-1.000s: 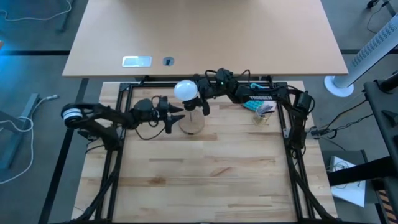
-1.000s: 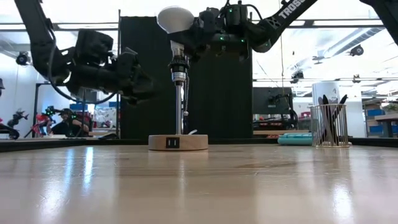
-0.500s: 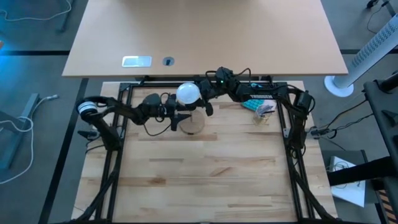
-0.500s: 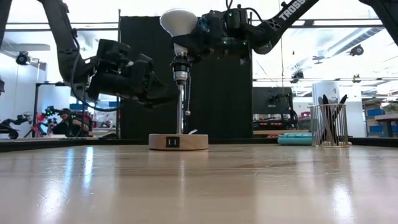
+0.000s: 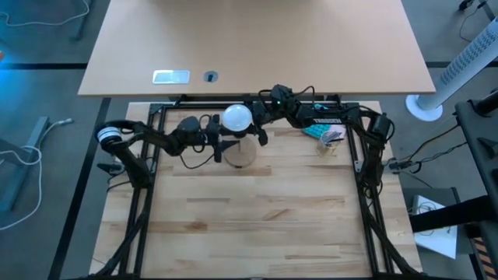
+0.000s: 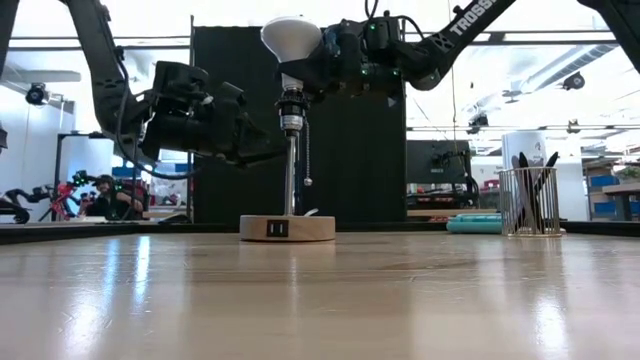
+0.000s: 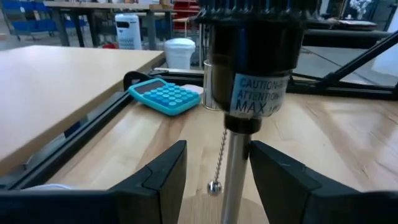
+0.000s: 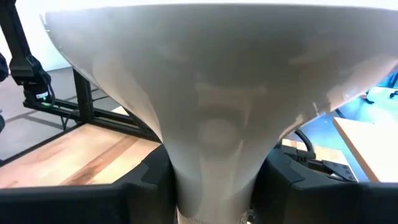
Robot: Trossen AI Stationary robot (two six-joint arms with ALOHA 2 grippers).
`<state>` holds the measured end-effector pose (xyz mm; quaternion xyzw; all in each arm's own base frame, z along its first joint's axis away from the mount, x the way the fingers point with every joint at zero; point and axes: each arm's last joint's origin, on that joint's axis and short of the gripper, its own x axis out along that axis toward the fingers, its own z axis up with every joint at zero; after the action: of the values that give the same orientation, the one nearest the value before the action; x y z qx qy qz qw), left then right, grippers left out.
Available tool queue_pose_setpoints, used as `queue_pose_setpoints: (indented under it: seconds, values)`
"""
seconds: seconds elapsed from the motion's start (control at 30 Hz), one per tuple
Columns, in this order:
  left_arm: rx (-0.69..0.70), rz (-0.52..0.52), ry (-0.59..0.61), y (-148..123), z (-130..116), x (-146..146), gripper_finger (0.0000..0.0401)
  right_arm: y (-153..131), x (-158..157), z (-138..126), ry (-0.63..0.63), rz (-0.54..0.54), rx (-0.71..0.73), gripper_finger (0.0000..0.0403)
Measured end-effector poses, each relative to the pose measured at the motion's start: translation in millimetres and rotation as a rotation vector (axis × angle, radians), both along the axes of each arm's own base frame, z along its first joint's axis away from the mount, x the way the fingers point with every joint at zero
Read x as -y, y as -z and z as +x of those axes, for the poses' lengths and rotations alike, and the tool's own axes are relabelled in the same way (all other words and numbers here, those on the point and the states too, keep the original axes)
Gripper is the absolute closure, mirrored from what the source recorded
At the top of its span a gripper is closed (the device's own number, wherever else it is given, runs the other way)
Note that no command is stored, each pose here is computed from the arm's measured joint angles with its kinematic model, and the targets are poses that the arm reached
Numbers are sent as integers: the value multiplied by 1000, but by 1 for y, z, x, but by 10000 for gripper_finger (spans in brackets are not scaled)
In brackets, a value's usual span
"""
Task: Screw lightbulb
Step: Insert the light bulb into the table lamp
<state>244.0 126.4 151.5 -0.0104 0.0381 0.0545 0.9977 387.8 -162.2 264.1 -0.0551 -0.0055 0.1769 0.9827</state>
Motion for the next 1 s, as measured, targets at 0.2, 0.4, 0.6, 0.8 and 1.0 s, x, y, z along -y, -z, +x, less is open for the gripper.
queue_pose_setpoints:
  seconds: [0.2, 0.4, 0.6, 0.8, 1.0]
  values:
    - [-3, 52, 2, 0, 0, 1, 235, 5, 1, -1, 60, 9, -11, 265]
    - [2, 58, -5, -1, 1, 0, 235, 7, 0, -2, 68, 25, -13, 261]
    - [17, 65, -2, -5, 4, -1, 235, 8, 0, -2, 70, 41, -20, 264]
    - [17, 82, -13, -6, 5, -1, 235, 8, 1, -2, 72, 56, -29, 262]
    - [47, 41, 51, -8, 5, 2, 235, 9, 1, -2, 72, 61, -34, 263]
